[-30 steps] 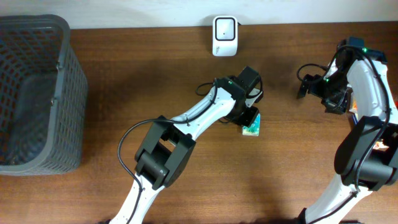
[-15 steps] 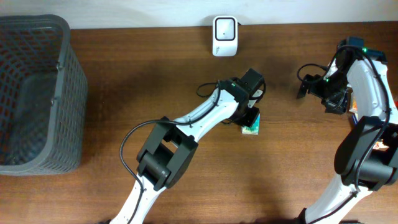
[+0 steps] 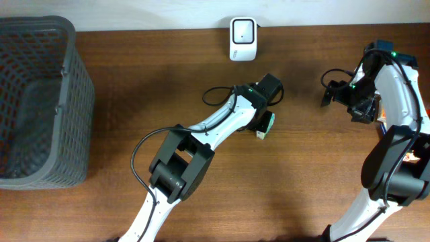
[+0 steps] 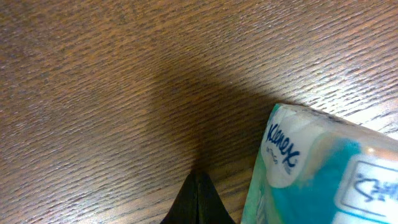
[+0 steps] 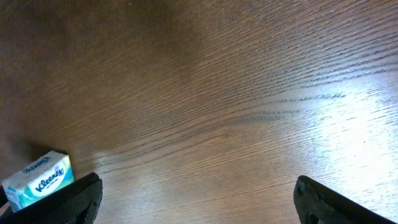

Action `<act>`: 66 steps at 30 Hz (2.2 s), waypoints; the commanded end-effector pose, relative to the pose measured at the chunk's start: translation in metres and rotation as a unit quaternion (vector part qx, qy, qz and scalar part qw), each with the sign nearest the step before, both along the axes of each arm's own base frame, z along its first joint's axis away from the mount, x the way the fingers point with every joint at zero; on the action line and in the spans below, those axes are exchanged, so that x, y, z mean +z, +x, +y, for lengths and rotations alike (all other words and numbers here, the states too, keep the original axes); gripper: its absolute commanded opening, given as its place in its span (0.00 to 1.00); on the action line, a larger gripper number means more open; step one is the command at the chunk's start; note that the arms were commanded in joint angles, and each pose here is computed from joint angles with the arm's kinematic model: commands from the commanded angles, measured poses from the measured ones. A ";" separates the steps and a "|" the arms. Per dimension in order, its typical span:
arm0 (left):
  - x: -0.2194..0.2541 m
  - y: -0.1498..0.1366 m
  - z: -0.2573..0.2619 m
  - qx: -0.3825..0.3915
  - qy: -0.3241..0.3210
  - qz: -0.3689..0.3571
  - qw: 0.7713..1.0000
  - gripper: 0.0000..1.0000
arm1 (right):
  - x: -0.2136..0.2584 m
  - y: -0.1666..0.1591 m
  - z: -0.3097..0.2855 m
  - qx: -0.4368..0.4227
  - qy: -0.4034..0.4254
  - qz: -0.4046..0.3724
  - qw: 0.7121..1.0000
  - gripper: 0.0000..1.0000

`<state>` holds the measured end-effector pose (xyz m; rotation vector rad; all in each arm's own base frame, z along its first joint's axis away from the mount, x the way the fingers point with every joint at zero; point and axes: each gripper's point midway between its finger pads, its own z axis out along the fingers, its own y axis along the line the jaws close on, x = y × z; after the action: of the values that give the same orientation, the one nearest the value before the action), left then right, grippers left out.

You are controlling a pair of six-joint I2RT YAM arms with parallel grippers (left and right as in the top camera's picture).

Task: Scan the item barcode

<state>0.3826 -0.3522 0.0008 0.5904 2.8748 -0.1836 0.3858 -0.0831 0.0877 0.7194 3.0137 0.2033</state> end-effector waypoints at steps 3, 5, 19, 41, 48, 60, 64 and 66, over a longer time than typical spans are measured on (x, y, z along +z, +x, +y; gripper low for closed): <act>-0.050 -0.013 0.027 0.013 0.066 0.042 0.997 0.00 | 0.000 -0.001 0.000 0.004 -0.005 0.000 1.000 0.98; -0.036 -0.007 0.025 0.014 0.070 0.034 0.997 0.00 | 0.000 -0.001 0.000 0.004 -0.005 0.001 1.000 0.98; 0.144 0.061 0.107 0.110 0.083 -0.041 0.990 0.99 | 0.000 -0.001 0.000 0.004 -0.005 0.001 1.000 0.98; 0.282 0.061 0.203 0.172 0.008 -0.132 0.976 0.99 | 0.025 -0.028 0.070 0.029 0.155 0.035 0.987 0.97; 0.324 0.031 0.213 0.168 -0.012 -0.159 0.973 0.99 | 0.059 -0.057 0.097 0.085 0.152 0.042 0.984 0.97; 0.303 -0.052 0.242 0.179 0.014 -0.093 0.979 0.99 | 0.149 -0.103 0.125 0.156 0.092 -0.071 0.981 0.99; 0.261 -0.053 0.230 0.168 0.005 -0.046 0.985 0.99 | 0.177 -0.121 0.092 0.129 0.015 -0.123 0.984 0.99; 0.238 -0.051 0.216 0.159 -0.019 -0.022 0.987 0.99 | 0.181 -0.126 0.079 0.113 -0.009 -0.129 0.985 0.99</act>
<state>0.3347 -0.1163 0.2793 0.1031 2.7701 -0.0441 0.2693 0.0243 0.2625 0.2644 2.8699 0.4317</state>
